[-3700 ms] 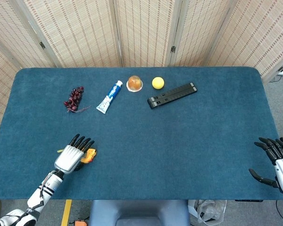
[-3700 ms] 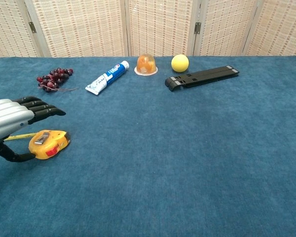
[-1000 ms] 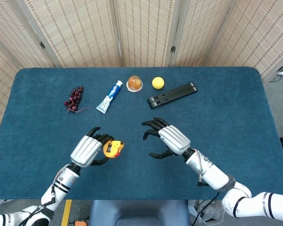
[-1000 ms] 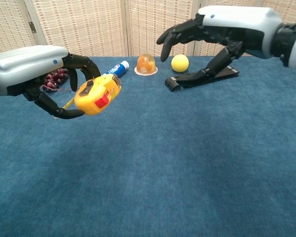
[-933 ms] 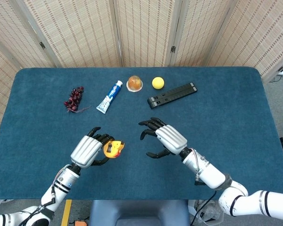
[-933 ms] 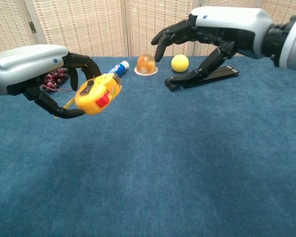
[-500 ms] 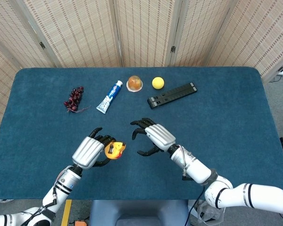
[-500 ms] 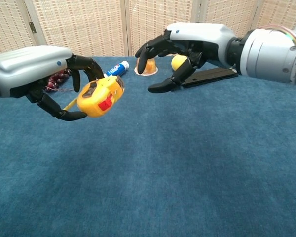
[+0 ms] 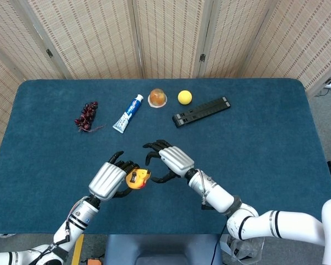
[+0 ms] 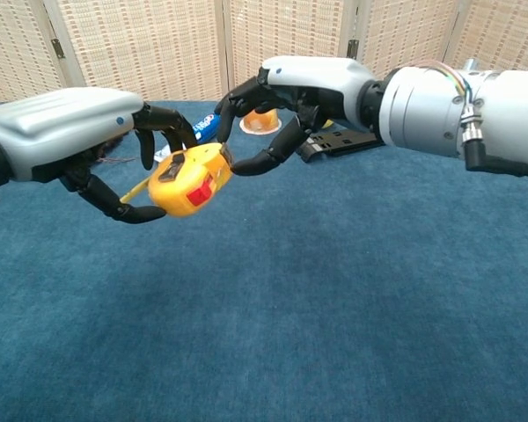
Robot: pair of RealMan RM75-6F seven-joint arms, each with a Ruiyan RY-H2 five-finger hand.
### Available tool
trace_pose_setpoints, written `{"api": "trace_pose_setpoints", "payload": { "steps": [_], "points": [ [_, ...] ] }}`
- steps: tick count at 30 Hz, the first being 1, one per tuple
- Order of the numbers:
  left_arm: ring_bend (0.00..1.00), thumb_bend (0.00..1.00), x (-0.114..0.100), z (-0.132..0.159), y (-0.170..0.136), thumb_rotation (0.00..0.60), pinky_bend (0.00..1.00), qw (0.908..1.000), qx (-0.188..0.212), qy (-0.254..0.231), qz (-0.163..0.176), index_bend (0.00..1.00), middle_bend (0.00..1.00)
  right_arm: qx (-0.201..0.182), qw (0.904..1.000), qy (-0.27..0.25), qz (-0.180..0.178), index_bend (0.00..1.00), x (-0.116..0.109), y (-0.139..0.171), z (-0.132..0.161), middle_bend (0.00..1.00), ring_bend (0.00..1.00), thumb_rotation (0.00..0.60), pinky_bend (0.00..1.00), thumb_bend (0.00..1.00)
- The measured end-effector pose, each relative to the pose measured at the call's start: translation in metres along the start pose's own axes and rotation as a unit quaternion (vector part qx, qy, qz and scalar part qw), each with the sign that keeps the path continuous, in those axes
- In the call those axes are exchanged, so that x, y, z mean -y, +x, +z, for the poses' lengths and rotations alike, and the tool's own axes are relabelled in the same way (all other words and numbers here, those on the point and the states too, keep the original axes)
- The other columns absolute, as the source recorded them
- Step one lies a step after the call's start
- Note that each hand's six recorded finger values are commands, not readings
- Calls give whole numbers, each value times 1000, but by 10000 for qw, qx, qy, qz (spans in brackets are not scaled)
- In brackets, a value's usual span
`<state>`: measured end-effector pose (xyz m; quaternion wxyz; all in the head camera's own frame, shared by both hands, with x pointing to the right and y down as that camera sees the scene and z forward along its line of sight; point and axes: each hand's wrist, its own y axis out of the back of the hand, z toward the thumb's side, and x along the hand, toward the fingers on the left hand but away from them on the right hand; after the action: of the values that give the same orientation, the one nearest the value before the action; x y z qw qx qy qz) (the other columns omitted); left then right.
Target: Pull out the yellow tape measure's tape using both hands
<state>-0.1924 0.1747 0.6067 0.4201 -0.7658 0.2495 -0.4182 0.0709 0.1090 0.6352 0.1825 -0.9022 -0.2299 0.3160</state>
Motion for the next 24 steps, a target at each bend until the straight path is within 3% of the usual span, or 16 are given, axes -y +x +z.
{"api": "trace_pose_setpoints", "payload": {
  "steps": [24],
  "points": [
    [439,331,4,-5,4,600,149,9999,-116,68,-60,470,511,91,9999,4,78,476,4,3,-3,156,109,600,34,282]
  ]
}}
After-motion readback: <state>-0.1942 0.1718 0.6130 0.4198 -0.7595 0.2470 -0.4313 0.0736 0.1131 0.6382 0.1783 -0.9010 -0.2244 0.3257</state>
